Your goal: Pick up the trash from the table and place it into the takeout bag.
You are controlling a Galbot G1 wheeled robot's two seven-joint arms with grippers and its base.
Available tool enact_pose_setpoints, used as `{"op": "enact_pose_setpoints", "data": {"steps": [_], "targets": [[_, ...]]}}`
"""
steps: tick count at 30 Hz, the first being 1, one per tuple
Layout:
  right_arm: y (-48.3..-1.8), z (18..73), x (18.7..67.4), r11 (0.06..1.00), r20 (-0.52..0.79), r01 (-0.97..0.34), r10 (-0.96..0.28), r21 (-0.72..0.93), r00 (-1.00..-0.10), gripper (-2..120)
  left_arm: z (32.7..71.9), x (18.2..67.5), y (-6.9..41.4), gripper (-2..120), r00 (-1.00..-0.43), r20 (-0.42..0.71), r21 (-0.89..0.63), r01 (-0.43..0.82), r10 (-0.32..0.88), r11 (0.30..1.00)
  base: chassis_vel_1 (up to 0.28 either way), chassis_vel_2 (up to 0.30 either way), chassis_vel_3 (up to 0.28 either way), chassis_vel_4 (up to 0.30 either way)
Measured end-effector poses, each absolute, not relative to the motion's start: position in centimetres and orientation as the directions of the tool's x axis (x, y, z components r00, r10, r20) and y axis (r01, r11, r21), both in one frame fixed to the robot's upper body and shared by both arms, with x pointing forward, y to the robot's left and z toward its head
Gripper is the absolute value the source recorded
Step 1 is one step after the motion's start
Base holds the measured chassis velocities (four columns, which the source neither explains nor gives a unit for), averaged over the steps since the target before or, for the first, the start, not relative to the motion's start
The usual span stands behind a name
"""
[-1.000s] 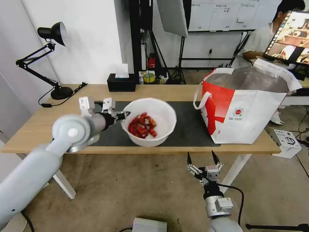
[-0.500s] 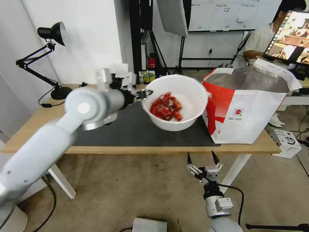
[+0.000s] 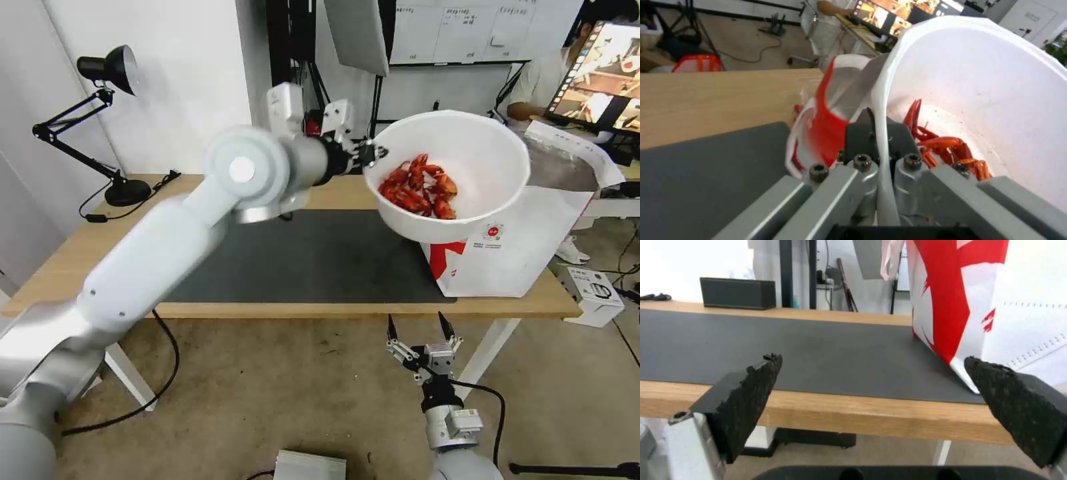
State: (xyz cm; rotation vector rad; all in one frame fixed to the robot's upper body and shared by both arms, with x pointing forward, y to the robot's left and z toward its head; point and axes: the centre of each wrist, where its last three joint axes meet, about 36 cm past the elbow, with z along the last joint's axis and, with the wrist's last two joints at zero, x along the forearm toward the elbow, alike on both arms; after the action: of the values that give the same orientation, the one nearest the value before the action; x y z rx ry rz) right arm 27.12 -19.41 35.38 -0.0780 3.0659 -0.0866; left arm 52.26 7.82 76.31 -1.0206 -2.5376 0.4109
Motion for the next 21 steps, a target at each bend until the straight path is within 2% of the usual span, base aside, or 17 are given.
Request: {"op": "enact_pose_setpoints", "data": {"steps": [15,21], "targets": [[-19.4,35.4,27.1,0.997,-0.072,-0.049,-0.053,-0.058,-0.996,100,78.0,55.5,-2.5,0,-0.648,0.239,-0.398,0.614,0.723,0.681,0.0,0.0,0.0,0.0],[-19.4,35.4,27.1,0.997,-0.072,-0.049,-0.053,-0.058,-0.996,100,78.5,56.9,-6.1,0,-0.676,0.224,-0.415,0.586,0.702,0.696,0.0,0.0,0.0,0.0]]}}
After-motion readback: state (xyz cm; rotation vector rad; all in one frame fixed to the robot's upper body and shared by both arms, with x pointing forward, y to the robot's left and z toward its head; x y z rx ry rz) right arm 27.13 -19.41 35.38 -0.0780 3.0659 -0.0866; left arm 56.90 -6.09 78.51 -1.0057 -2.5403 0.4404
